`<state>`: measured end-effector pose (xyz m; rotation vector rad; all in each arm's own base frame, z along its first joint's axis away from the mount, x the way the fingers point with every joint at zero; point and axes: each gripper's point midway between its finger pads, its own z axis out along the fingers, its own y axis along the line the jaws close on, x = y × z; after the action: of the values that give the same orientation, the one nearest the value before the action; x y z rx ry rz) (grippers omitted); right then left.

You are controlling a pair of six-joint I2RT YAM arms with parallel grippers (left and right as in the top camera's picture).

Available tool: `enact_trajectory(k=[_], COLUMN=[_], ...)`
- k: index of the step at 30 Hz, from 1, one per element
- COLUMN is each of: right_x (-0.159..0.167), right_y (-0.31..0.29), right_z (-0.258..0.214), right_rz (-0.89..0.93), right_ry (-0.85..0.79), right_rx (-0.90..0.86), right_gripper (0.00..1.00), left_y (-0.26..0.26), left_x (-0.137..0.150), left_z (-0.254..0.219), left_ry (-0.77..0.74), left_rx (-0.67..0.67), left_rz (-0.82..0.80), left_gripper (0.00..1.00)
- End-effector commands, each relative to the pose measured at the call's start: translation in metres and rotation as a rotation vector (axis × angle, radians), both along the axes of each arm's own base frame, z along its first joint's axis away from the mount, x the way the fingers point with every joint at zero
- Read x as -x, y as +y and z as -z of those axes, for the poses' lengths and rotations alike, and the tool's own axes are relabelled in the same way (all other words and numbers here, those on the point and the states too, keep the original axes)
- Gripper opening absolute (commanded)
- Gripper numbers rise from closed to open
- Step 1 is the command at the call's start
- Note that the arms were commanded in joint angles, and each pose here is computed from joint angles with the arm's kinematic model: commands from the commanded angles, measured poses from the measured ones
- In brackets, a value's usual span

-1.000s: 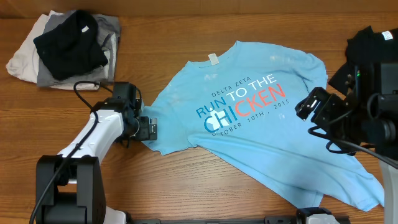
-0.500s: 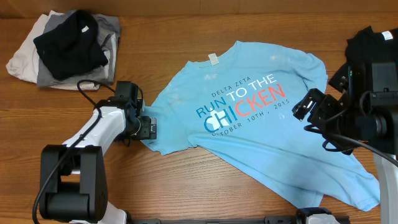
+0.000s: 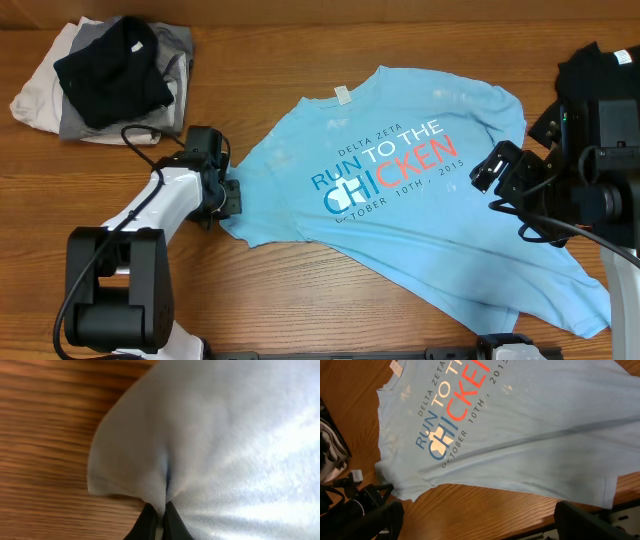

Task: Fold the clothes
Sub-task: 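Grasp the T-shirt's left hem corner with the left gripper, then move the right gripper to grasp the T-shirt's lower right hem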

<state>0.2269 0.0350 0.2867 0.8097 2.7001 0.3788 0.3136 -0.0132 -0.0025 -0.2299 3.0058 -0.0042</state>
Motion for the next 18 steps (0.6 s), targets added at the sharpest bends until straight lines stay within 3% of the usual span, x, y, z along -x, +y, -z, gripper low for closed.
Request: enact_trajectory(k=[1, 9, 18], right_x=[-0.001, -0.036, -0.111], right_y=[-0.001, -0.004, 0.025], right_z=[0.0, 0.01, 0.083], right_rz=[-0.006, 0.006, -0.121], right_ry=[-0.01, -0.066, -0.011], right_rx=[0.011, 0.036, -0.062], right_gripper=[1.0, 1.0, 0.99], left_y=[0.048, 0.117, 0.158], left_x=[0.004, 0.038, 0.067], left_z=[0.009, 0.01, 0.011], left_ry=[0.026, 0.098, 0.137], left_rx=[-0.082, -0.062, -0.028], left_rz=[-0.22, -0.582, -0.767], left_gripper=[0.04, 0.04, 0.04])
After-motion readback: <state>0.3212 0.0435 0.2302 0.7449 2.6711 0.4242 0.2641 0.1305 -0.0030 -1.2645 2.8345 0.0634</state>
